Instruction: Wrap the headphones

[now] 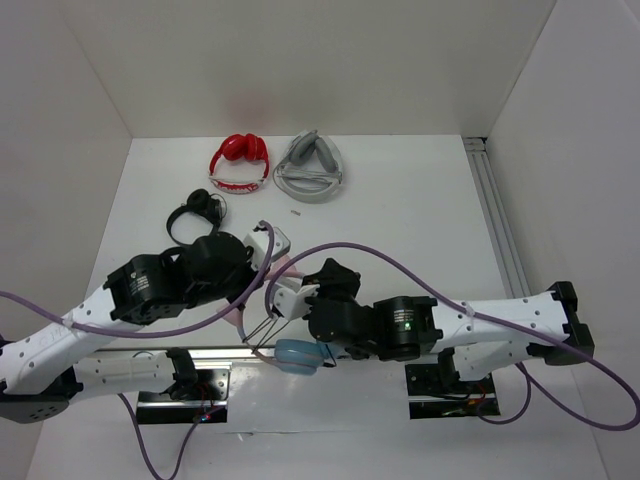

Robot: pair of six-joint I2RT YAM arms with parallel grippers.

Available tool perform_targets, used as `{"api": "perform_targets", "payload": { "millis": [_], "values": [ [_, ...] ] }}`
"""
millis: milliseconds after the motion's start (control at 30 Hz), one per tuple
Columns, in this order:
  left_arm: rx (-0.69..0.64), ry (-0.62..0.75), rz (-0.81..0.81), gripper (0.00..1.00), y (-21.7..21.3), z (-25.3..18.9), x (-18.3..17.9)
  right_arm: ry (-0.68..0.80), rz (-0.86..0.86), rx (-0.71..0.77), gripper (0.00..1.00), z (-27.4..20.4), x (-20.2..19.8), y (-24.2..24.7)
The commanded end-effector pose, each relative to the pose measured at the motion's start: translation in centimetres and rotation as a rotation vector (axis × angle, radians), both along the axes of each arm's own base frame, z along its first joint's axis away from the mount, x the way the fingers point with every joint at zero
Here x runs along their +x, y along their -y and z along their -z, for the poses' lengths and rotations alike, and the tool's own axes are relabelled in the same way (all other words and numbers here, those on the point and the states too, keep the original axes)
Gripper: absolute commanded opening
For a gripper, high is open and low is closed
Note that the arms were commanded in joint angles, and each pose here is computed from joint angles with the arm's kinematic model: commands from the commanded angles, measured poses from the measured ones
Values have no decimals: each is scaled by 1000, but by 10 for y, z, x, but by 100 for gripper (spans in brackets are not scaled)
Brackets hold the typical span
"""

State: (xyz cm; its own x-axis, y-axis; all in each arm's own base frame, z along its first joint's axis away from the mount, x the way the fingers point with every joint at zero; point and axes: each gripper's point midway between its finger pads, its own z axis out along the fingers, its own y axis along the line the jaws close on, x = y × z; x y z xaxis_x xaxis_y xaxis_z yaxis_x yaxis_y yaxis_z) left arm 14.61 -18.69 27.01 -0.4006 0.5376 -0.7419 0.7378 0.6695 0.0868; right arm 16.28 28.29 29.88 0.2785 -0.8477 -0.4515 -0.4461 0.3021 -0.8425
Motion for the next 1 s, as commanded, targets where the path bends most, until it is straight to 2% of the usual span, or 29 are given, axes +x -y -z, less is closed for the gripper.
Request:
{"api": "perform_targets", "payload": {
  "millis": [0,100,133,200,367,600,700,800,867,900,967],
  "values": [
    [-50,25,-2,0,-6,-21,-4,42,91,52,26,-14,17,24],
    [-46,33,-13,0,-7,-21,-2,36,90,63,26,-14,18,25],
    [-43,38,-19,0,-9,-23,-2,42,96,51,30,-11,21,26],
    [-43,38,-19,0,-10,-23,-2,48,106,52,33,-10,25,30],
    [-51,43,-20,0,-9,-26,-2,41,127,75,35,-12,32,38],
    [-20,67,-108,0,-18,-24,10,55,186,150,41,-20,46,51],
    [31,58,-157,0,-17,-11,18,87,246,271,50,-39,56,60],
    [61,76,-197,0,-13,-1,29,119,350,384,73,-61,63,75],
    [56,101,-192,0,-4,2,37,132,466,498,97,-80,66,86],
    [60,109,-199,0,-1,5,43,132,502,498,100,-80,66,89],
    [58,123,-169,0,5,5,51,114,585,676,100,-102,64,99]
  ]
}}
